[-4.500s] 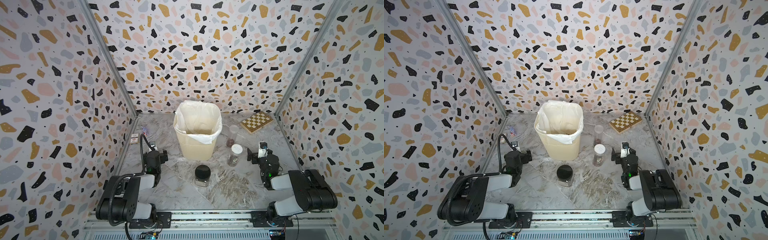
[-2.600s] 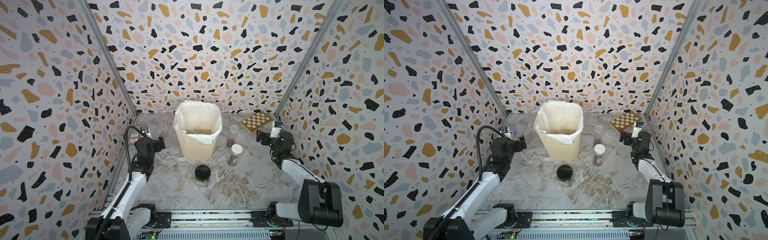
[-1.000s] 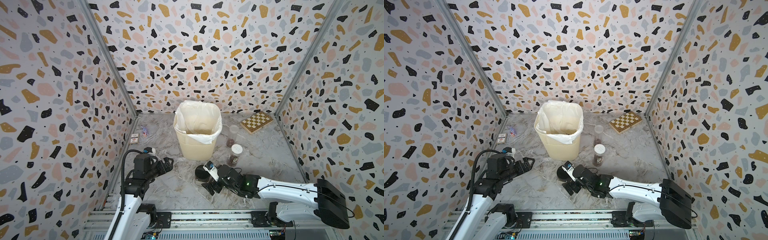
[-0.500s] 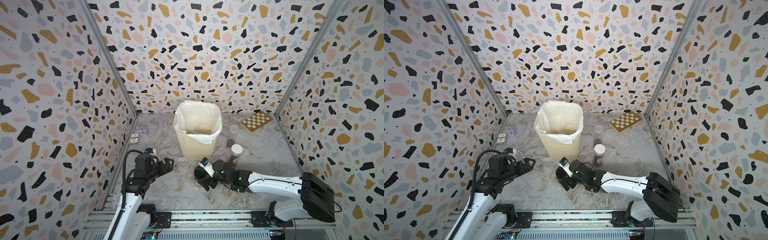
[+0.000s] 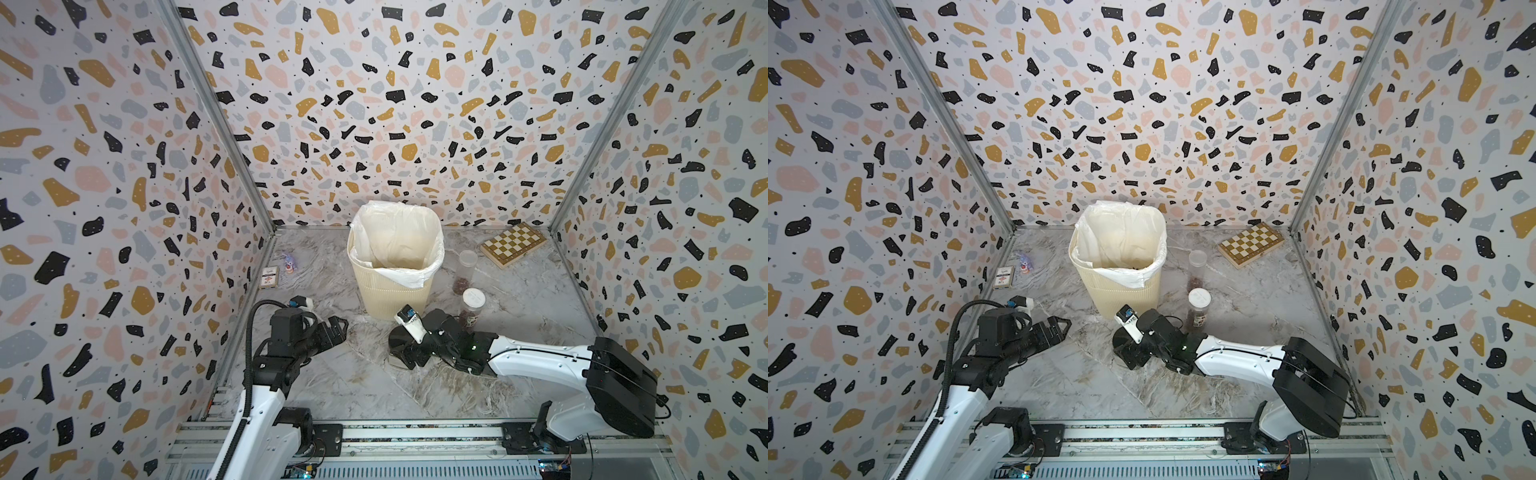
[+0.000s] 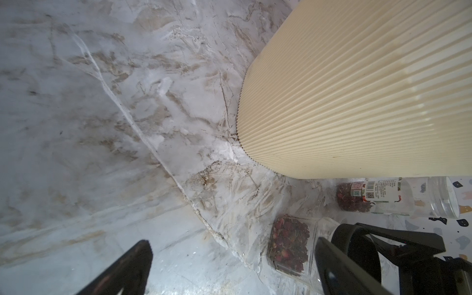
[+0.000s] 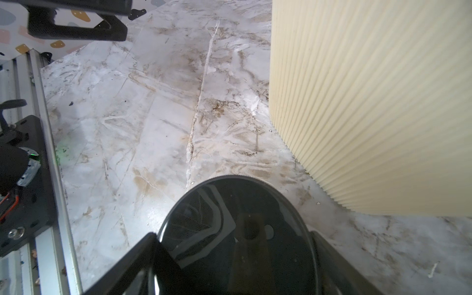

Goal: Empty the moldy dried flower tea in the jars
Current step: Pick up the jar from the center of the board.

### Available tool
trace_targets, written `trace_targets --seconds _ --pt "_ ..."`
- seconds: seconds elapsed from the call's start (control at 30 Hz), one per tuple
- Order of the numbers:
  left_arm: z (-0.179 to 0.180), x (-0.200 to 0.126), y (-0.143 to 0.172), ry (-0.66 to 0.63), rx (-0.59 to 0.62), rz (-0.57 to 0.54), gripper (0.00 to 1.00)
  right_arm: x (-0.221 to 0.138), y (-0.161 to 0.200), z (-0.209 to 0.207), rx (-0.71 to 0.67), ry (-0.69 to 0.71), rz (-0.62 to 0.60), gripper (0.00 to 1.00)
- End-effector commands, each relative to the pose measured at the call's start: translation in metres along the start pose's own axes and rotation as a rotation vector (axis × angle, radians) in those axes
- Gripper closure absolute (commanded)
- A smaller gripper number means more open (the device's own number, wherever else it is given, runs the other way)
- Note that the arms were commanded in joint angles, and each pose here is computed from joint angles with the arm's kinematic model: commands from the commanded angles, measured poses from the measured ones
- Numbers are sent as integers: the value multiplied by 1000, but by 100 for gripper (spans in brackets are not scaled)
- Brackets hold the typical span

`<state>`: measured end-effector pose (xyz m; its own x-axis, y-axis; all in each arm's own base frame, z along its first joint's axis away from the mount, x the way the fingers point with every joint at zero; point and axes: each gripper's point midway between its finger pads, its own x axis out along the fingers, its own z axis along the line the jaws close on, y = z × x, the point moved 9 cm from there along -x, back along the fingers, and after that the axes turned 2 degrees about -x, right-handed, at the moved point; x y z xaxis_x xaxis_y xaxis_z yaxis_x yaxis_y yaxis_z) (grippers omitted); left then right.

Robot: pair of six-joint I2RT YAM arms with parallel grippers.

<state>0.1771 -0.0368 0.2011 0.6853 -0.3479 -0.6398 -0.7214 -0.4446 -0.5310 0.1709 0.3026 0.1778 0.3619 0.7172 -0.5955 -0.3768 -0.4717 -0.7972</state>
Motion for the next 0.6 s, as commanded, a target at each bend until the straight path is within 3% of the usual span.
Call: trace_targets --seconds 0.0,0.27,0.57 --pt "-2 3 1 30 1 4 2 -3 -14 3 -12 -34 -34 18" --pt "-14 -3 -3 103 39 33 2 -22 -23 -1 19 -79 -62 21" --pt "-50 -10 -7 355 159 45 2 -76 -26 -16 84 -192 -158 23"
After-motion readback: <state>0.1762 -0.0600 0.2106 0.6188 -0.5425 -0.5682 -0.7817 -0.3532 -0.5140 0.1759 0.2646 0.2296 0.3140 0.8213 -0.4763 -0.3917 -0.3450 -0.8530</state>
